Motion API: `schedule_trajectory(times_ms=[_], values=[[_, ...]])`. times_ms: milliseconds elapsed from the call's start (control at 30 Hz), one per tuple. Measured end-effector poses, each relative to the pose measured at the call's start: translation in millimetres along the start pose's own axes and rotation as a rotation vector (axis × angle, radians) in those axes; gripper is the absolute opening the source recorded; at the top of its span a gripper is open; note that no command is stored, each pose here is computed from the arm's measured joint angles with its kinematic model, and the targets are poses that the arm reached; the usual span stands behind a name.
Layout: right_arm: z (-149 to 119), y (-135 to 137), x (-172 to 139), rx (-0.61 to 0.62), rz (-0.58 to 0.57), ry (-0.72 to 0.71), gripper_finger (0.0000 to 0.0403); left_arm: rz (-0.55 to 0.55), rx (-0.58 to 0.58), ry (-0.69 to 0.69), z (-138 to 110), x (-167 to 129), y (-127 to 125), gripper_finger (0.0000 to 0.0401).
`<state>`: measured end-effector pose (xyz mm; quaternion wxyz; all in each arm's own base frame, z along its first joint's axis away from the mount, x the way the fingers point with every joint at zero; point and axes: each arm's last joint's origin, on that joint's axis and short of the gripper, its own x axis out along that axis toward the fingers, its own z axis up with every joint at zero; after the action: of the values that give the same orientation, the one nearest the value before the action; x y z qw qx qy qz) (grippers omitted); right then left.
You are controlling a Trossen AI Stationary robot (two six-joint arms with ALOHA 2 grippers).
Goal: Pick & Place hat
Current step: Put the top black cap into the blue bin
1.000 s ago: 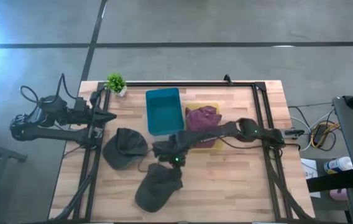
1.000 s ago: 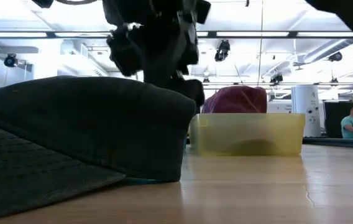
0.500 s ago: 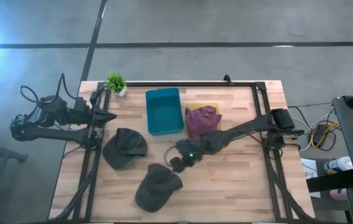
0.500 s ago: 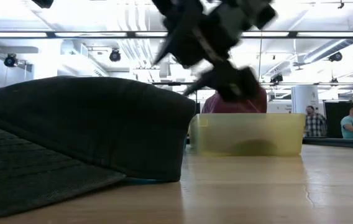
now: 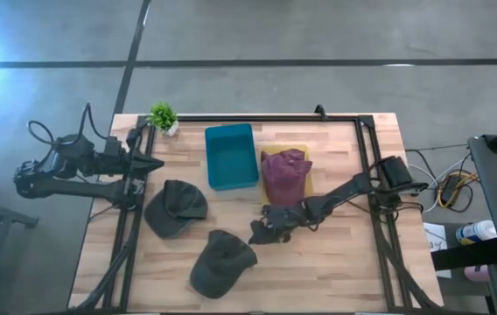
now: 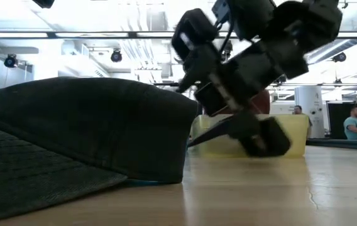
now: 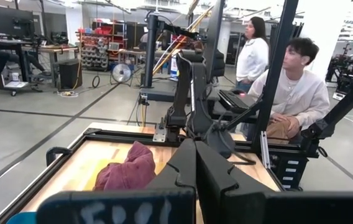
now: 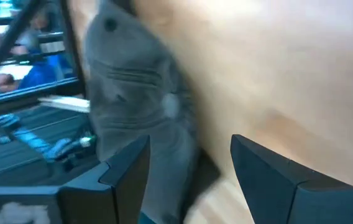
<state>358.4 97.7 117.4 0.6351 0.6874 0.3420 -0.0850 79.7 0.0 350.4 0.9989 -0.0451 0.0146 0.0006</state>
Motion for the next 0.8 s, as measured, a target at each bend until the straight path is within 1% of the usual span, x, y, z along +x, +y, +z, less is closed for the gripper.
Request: schedule_trajectory(times_ms=[100,167,233,400,500,600,800], values=[[1,-3,13,-0.005,0.059,0.012,0.0219,0.0,0.0,0.005,0,1,0,0.0],[2,4,23,-0.005,0.142,0.038,0.0219,0.0,0.0,0.001,0,1,0,0.0],[2,3,31,-0.007,0.152,0.044,0.0219,0.0,0.0,0.01,-1,2,0,0.0],[1,16,43,-0.051,0.183,0.068,0.0219,0.002,0.0,0.023,-2,4,0,0.0],[-1,20,45,-0.076,0.138,0.104,0.0219,0.003,0.0,0.029,-2,6,0,0.0],[-3,16,44,-0.093,0.024,0.121,0.0219,0.004,0.0,0.042,-3,8,0,0.0],[-5,22,47,-0.097,0.024,0.166,0.0219,0.005,0.0,0.057,-4,10,0,0.0]])
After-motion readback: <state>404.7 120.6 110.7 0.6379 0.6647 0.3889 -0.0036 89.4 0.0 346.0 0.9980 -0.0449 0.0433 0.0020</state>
